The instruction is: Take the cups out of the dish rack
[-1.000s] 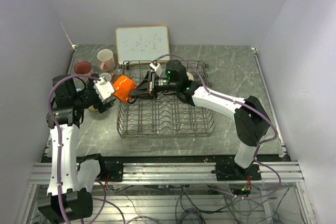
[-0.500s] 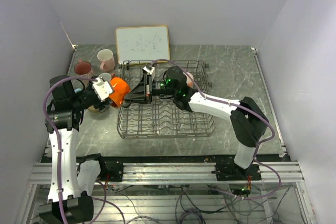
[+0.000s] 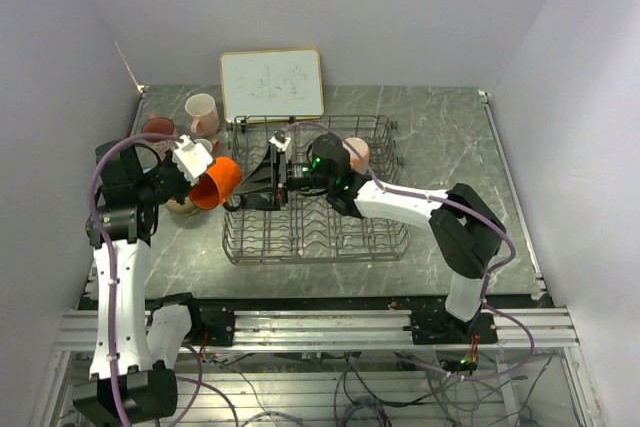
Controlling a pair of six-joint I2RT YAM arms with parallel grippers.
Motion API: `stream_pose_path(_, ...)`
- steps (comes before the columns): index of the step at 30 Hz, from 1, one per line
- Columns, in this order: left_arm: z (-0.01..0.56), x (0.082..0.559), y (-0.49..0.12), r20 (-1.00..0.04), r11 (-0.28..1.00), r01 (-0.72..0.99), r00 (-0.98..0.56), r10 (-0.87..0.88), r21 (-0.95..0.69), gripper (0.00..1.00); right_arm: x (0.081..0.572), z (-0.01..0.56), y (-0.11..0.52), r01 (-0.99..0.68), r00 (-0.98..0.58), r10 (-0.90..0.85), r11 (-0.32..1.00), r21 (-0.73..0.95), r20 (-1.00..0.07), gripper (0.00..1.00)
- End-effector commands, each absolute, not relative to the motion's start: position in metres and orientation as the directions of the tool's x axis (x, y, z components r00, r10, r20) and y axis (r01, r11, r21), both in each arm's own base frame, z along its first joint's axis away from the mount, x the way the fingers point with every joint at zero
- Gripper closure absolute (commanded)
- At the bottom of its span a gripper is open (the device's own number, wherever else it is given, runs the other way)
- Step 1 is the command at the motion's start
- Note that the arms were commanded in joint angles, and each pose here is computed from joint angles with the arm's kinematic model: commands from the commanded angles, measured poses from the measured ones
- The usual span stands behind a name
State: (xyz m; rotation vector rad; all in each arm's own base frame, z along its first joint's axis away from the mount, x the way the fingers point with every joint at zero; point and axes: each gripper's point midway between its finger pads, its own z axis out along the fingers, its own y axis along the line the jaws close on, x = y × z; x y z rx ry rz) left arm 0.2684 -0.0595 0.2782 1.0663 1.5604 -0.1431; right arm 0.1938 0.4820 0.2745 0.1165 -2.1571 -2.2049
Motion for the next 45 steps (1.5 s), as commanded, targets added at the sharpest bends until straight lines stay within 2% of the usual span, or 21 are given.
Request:
stream_pose_path(1,0.271,0.282,-0.019,-0.791,0.685,0.571,-0.099,0.604,0.452,0.93,0.223,0.276,0.456,-0.133,-0.991,0.002,0.035,0.99,-0.133,0.39)
stream_pose_path(4,0.248,0.28,0.021,-0.674,0.709,0.522,-0.302,0.674,0.475,0.93,0.249,0.256,0.43,-0.154,-0.983,0.08,0.157,0.976,-0.168,0.32)
stream_pose_path(8,0.22,0.262,0.074,-0.461,0.709,0.491,-0.541,0.703,0.505,0.93,0.276,0.241,0.396,-0.203,-0.95,0.161,0.337,0.919,-0.269,0.28)
stream_pose_path(10,0.218,0.253,0.099,-0.388,0.704,0.477,-0.602,0.698,0.526,0.93,0.289,0.238,0.379,-0.239,-0.921,0.186,0.427,0.872,-0.343,0.28)
stream_pose_path(14,0.223,0.234,0.146,-0.317,0.714,0.424,-0.686,0.655,0.558,0.93,0.306,0.224,0.343,-0.229,-0.883,0.207,0.593,0.772,-0.422,0.26)
stream_pose_path(20,0.192,0.221,0.195,-0.33,0.802,0.341,-0.779,0.533,0.491,0.93,0.325,0.203,0.295,-0.174,-0.839,0.241,0.732,0.659,-0.489,0.25)
stream_pose_path(28,0.132,0.234,0.206,-0.375,0.865,0.273,-0.816,0.44,0.42,0.93,0.338,0.182,0.255,-0.112,-0.802,0.222,0.857,0.504,-0.555,0.25)
stream_pose_path(45,0.081,0.243,0.225,-0.338,0.88,0.242,-0.855,0.393,0.409,0.93,0.345,0.154,0.229,-0.05,-0.791,0.205,0.918,0.394,-0.576,0.25)
